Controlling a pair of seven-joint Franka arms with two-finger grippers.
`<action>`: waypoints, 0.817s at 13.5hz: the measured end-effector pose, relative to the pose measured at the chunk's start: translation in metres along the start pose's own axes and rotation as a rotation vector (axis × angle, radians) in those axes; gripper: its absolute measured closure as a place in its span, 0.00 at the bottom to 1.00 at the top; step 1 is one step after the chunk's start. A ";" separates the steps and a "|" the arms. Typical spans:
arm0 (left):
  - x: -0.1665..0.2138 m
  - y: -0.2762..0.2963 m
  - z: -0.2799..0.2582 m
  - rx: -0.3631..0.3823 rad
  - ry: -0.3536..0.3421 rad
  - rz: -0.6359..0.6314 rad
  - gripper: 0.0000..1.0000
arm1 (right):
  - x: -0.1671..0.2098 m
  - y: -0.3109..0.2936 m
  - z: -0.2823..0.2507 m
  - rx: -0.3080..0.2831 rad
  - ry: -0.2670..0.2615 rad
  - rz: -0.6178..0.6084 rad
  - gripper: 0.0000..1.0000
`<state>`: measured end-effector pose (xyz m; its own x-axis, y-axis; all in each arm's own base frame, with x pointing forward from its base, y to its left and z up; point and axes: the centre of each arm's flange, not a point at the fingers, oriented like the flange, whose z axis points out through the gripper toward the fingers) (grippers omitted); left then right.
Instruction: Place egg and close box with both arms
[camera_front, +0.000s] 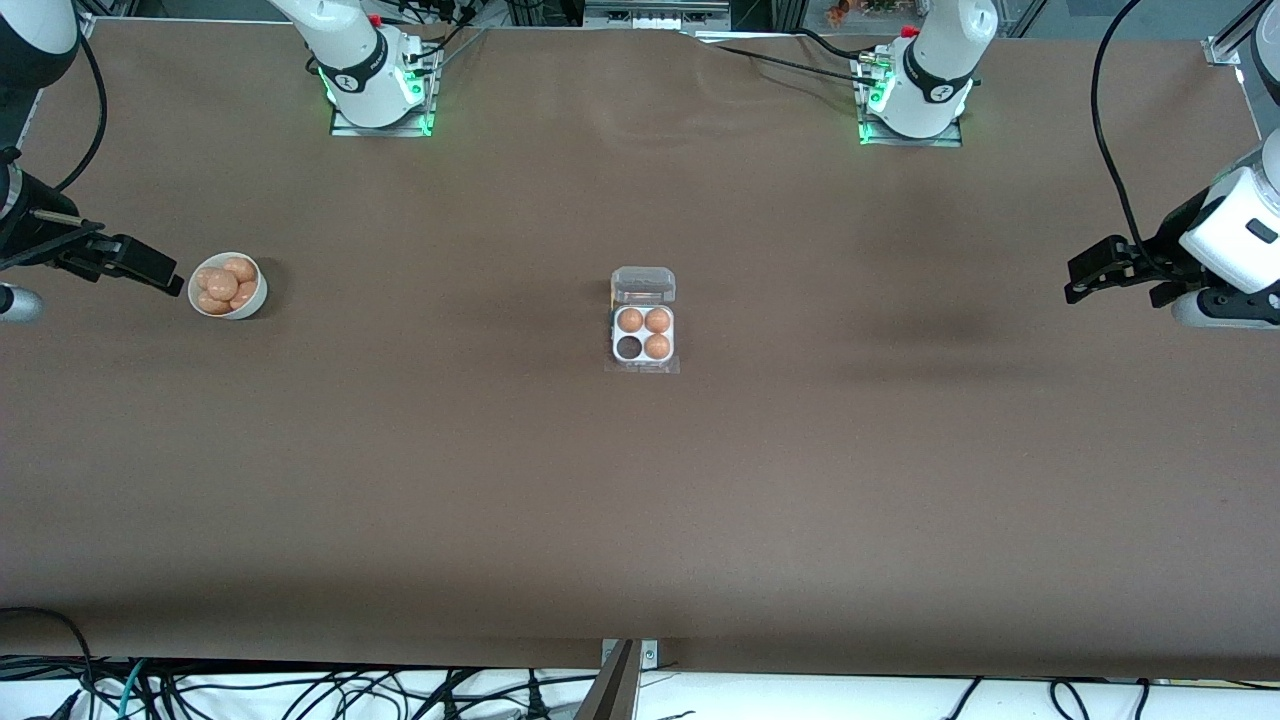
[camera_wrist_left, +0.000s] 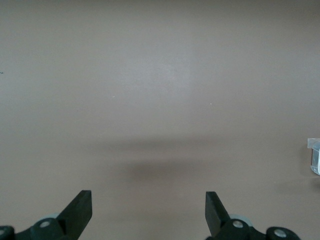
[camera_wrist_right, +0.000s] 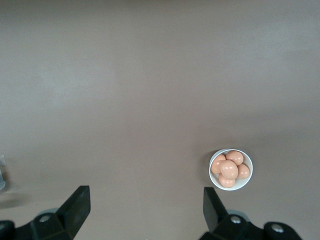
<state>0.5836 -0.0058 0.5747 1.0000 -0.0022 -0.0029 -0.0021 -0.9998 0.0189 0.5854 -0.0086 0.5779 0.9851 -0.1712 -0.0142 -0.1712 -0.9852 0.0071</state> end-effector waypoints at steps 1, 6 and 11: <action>0.000 0.000 0.000 0.000 0.000 0.000 0.00 | 0.000 0.000 0.000 0.000 0.000 0.000 0.00; 0.000 -0.001 0.001 0.000 -0.004 -0.001 0.00 | 0.000 0.000 0.000 0.000 0.000 0.000 0.00; -0.001 -0.002 0.002 0.000 -0.013 -0.005 0.00 | 0.000 0.000 0.000 0.000 0.000 0.000 0.00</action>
<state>0.5828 -0.0033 0.5727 0.9999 0.0021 -0.0159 0.0024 -0.9998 0.0184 0.5854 -0.0086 0.5778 0.9851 -0.1712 -0.0144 -0.1711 -0.9852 0.0072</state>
